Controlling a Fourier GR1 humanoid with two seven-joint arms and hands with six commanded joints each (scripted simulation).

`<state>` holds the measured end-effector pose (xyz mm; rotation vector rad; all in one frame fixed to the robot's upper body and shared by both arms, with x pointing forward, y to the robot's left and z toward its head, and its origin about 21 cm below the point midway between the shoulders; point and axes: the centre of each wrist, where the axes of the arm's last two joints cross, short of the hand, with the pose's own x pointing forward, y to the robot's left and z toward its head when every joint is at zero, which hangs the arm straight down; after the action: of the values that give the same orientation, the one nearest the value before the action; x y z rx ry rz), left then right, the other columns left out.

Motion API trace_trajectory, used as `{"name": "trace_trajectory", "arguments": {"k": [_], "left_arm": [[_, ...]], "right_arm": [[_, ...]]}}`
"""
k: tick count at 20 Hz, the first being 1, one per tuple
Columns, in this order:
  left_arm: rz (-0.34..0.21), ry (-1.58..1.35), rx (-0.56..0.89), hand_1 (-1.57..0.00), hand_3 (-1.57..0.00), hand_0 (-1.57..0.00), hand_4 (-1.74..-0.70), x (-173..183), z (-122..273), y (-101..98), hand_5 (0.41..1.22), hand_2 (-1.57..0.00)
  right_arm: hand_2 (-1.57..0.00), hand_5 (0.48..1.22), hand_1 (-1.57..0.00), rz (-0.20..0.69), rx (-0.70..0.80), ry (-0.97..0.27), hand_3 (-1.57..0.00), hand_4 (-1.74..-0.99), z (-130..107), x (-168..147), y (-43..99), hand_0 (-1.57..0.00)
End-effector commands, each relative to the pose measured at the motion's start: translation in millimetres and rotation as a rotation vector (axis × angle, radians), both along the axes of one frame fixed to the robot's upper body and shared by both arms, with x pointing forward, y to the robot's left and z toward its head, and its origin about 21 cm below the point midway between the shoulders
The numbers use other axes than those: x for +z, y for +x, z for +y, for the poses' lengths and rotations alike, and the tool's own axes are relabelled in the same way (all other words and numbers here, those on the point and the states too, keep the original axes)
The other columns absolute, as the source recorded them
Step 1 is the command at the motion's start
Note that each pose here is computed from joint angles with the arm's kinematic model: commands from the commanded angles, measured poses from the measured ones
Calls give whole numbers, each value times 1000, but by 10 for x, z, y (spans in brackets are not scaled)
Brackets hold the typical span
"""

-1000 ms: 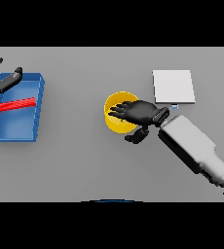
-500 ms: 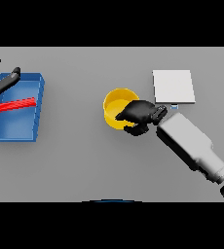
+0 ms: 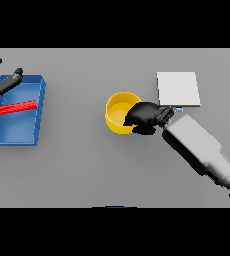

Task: Pick up the red beaker and tilt it to pour out 1 green nut into yellow bowl. Pick up the yellow bowl and place it on the metallic measuring scale.

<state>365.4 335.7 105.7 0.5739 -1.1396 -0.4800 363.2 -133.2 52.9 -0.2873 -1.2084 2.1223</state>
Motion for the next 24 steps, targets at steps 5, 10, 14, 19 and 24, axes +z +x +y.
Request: {"name": "trace_trajectory", "arguments": {"k": [5,10,14,19,24], "left_arm": [[-5,14,3,1,1,1,-774,-12,-19,-14,706,1],[-14,-2,-4,1,1,1,-782,24,42,-35,702,1],[-16,-25,-9,1,1,1,-799,35,-8,-20,704,1],[-1,-39,15,1,1,1,-826,36,11,-32,723,1],[2,-45,21,1,1,1,-844,98,-19,-40,739,1]], "right_arm": [[-1447,1214,-1538,-19,-6,22,-1165,-1730,-56,296,21,-1540],[-1433,1219,-1560,-67,-70,2,-1215,-1737,-185,520,-13,-1561],[-1507,1219,-1567,-85,-71,17,-1179,-1739,-197,639,-151,-1567],[-1504,1220,-1570,-175,-191,16,-1174,-1741,-396,808,13,-1550],[-1542,1221,-1571,-249,-296,26,-1153,-1741,-739,866,260,-1564]]}}
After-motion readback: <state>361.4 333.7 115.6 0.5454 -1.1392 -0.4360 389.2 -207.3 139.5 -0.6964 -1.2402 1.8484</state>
